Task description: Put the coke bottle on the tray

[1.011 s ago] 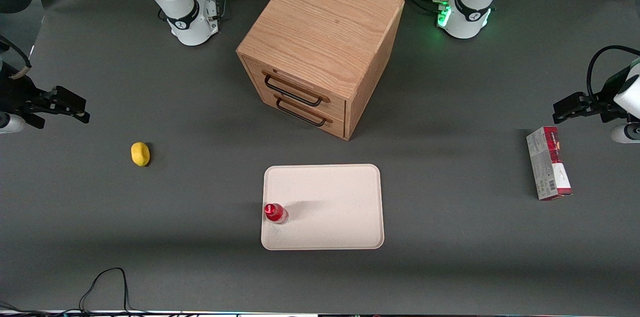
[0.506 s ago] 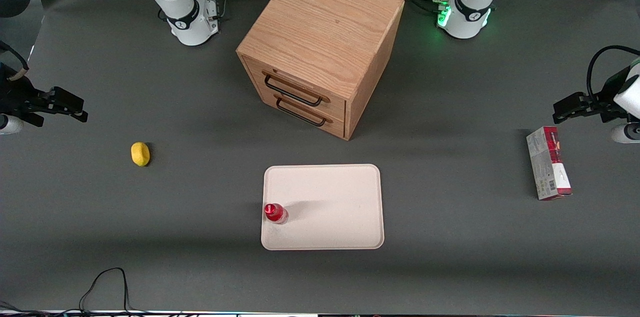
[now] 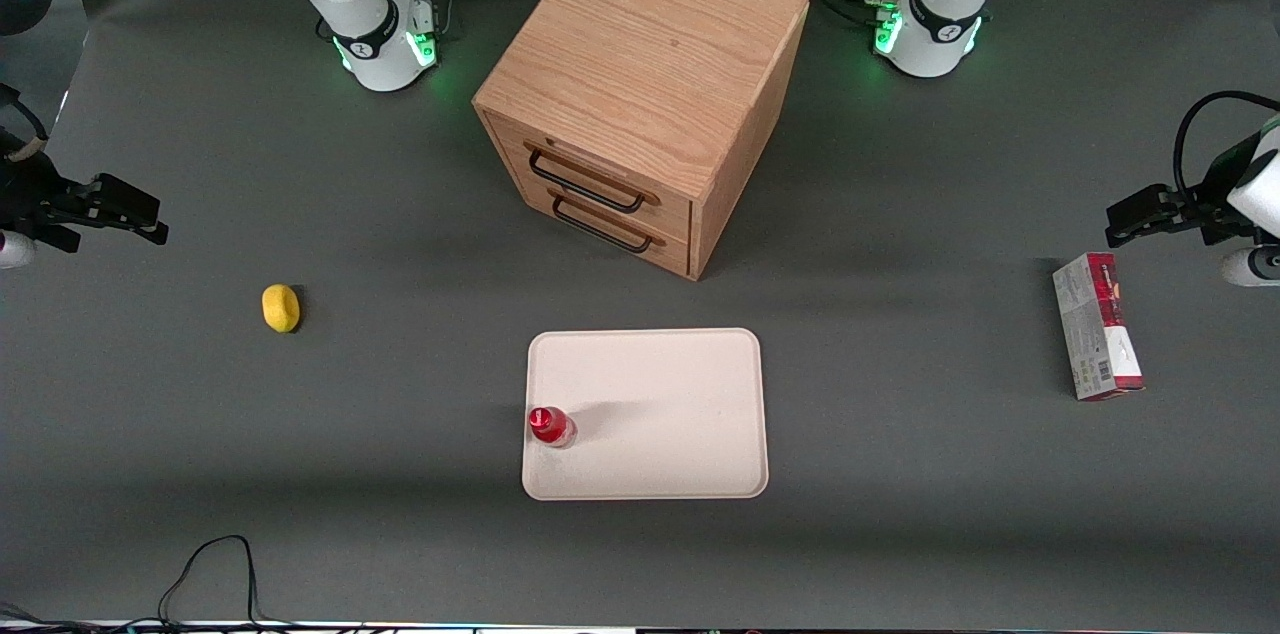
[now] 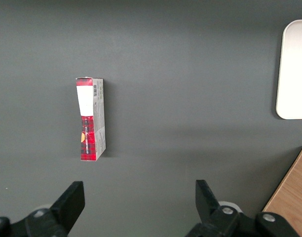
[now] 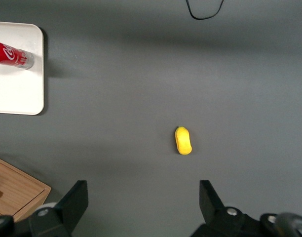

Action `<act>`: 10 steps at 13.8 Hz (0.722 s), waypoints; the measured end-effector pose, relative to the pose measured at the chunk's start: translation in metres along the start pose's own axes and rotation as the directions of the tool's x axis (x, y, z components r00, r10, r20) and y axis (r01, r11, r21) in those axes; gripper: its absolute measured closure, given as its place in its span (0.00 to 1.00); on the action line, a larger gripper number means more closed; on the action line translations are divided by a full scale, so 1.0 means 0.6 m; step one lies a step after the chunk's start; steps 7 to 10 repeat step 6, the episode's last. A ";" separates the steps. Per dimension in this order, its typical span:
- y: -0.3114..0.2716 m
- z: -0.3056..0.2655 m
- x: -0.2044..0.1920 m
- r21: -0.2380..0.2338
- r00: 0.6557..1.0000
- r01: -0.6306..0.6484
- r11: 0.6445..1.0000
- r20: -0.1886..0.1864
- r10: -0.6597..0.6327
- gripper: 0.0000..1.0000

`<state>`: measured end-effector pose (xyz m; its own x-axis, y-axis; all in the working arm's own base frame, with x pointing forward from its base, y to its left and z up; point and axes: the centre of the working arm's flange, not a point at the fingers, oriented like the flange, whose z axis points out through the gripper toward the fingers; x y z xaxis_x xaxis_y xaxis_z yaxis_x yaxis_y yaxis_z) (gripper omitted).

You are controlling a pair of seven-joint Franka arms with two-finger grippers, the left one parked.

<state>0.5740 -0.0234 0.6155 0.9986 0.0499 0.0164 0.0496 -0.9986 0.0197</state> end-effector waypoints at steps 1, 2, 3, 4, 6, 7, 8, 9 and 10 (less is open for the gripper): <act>0.007 0.000 -0.001 0.000 1.000 -0.007 1.000 0.003 0.007 0.00; 0.011 0.001 -0.002 0.000 1.000 -0.012 1.000 0.005 0.012 0.00; 0.012 0.001 -0.002 0.000 1.000 -0.012 1.000 0.007 0.012 0.00; 0.010 0.001 -0.003 0.001 1.000 -0.010 1.000 0.009 0.010 0.00; 0.005 0.002 -0.002 0.001 1.000 -0.005 1.000 0.011 0.005 0.00; 0.005 0.002 -0.002 0.001 1.000 -0.005 1.000 0.011 0.005 0.00; 0.005 0.002 -0.002 0.001 1.000 -0.005 1.000 0.011 0.005 0.00; 0.005 0.002 -0.002 0.001 1.000 -0.005 1.000 0.011 0.005 0.00; 0.005 0.002 -0.002 0.001 1.000 -0.005 1.000 0.011 0.005 0.00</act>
